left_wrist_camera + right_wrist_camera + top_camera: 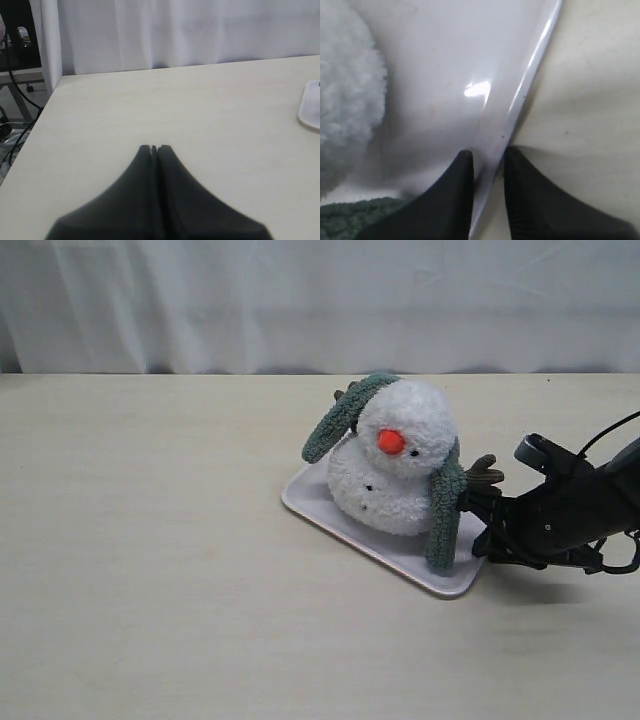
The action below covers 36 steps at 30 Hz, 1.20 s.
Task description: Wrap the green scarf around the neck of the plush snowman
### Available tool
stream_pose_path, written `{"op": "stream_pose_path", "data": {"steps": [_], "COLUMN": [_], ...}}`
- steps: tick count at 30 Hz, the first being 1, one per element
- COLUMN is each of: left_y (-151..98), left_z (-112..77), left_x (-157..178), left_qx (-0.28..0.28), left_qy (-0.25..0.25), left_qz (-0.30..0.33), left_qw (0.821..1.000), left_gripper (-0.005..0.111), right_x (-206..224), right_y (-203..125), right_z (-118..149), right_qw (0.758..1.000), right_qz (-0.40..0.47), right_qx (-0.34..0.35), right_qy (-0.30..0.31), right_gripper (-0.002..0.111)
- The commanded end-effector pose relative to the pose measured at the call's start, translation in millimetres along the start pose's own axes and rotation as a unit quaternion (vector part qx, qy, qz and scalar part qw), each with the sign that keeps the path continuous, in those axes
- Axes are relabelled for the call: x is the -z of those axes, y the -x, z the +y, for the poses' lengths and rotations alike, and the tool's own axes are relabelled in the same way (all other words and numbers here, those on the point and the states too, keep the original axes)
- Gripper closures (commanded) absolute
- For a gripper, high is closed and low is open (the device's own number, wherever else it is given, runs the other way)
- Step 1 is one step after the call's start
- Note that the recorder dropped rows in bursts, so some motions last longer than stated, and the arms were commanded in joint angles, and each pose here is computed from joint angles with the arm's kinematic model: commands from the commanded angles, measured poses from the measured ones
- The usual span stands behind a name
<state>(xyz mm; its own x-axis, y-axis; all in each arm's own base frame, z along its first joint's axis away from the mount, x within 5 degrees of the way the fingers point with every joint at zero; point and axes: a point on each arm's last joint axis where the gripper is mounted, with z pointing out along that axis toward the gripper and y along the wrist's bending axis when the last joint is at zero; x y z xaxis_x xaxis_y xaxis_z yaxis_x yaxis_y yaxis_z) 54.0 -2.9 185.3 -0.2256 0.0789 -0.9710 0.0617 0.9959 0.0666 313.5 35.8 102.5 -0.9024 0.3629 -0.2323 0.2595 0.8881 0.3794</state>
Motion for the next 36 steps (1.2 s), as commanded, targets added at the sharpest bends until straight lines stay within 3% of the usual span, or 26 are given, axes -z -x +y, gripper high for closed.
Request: {"op": "stream_pose_path", "data": {"steps": [1,3,11,19,27,36], "left_y": [0.0,0.0,0.0,0.0,0.0,0.0], "left_z": [0.2,0.2,0.2,0.2,0.2,0.2], "left_x": [-0.1,-0.1,-0.1,-0.1,-0.1,-0.1], "left_qx": [0.004,0.004,0.004,0.004,0.004,0.004], "left_qy": [0.002,0.002,0.002,0.002,0.002,0.002], "left_qz": [-0.005,-0.005,-0.005,-0.005,-0.005,-0.005], "left_qw": [1.0,1.0,1.0,1.0,1.0,1.0], "left_gripper": [0.107,0.107,0.107,0.107,0.107,0.107], "right_x": [-15.2,-16.4,-16.4,-16.1,-13.0,-12.4], "right_y": [-9.0,-8.3,-3.2,1.5,16.6,21.5], "right_z": [-7.7,-8.8,-11.5,-13.3,-8.6,-6.0], "right_qw": [0.999,0.998,0.991,0.962,0.943,0.949], "right_qz": [0.034,0.03,0.005,-0.011,-0.041,-0.052], "right_qx": [0.028,0.053,0.134,0.269,0.325,0.307], "right_qy": [-0.01,-0.014,-0.029,-0.045,-0.057,-0.054], "right_gripper": [0.098,0.104,0.104,0.104,0.104,0.104]}}
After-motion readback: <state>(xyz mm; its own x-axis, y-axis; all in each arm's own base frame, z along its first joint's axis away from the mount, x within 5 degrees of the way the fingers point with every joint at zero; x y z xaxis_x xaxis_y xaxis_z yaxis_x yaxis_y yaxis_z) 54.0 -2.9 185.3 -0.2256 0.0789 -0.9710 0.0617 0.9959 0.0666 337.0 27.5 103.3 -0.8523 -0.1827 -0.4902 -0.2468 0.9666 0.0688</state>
